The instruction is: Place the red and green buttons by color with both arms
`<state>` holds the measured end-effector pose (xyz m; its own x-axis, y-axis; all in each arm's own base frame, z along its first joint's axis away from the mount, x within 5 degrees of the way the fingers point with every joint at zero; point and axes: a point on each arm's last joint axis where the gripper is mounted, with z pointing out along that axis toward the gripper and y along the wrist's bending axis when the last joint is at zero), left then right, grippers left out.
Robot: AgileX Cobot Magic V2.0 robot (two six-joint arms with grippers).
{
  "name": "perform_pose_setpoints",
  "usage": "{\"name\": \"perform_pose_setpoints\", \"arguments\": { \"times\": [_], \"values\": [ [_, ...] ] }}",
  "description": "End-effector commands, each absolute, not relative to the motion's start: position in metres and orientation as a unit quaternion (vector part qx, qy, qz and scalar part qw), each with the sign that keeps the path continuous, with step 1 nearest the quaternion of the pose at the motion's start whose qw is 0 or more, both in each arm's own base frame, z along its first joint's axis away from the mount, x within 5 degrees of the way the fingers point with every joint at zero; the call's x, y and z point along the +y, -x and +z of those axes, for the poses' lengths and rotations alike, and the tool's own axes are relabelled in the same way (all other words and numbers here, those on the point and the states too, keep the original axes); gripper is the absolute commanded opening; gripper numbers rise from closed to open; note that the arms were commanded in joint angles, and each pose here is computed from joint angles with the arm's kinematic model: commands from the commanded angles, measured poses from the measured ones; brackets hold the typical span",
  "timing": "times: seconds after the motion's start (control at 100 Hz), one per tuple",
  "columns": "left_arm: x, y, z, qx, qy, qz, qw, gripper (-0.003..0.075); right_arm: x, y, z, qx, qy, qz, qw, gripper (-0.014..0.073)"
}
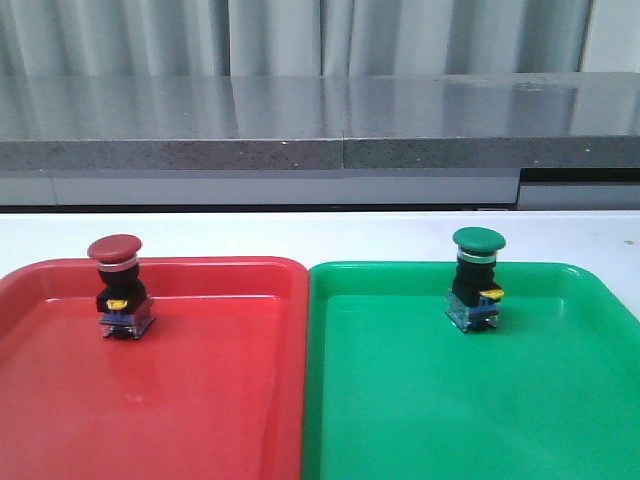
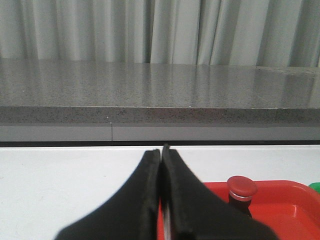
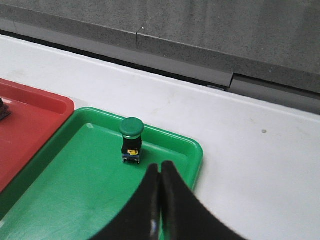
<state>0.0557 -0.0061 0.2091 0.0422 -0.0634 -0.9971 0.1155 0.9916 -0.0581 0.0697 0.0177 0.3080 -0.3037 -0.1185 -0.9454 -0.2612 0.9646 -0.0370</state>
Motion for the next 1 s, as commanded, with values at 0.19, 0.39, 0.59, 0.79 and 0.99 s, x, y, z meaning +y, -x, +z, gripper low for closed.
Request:
{"name": "perform_pose_setpoints", "arguments": {
  "times": [0.19, 0.39, 0.59, 0.79, 0.99],
  "values": [
    [-0.007, -0.055, 0.204, 0.665, -0.021, -0.069, 0.744, -0.0019, 0.010, -0.065, 0.301, 0.712, 0.075, 0.035, 0.697, -0.0067],
    [-0.007, -0.055, 0.204, 0.665, -0.021, -0.069, 0.744, -0.0019, 0.003, -0.059, 0.263, 0.661, 0.012, 0.019, 0.750, -0.0067],
    [-0.007, -0.055, 0.204, 0.665, -0.021, -0.069, 0.744, -0.0019, 0.001, -0.051, 0.230, 0.641, 0.000, 0.020, 0.767, -0.0067],
    [-0.007, -0.055, 0.204, 0.665, -0.021, -0.069, 0.744, -0.0019, 0.001, -0.054, 0.213, 0.659, 0.000, 0.020, 0.752, -0.0067],
    [-0.007, -0.055, 0.204, 0.665, -0.021, -0.069, 0.744, -0.0019, 0.001, -0.054, 0.213, 0.658, 0.000, 0.020, 0.752, -0.0067]
  ]
}}
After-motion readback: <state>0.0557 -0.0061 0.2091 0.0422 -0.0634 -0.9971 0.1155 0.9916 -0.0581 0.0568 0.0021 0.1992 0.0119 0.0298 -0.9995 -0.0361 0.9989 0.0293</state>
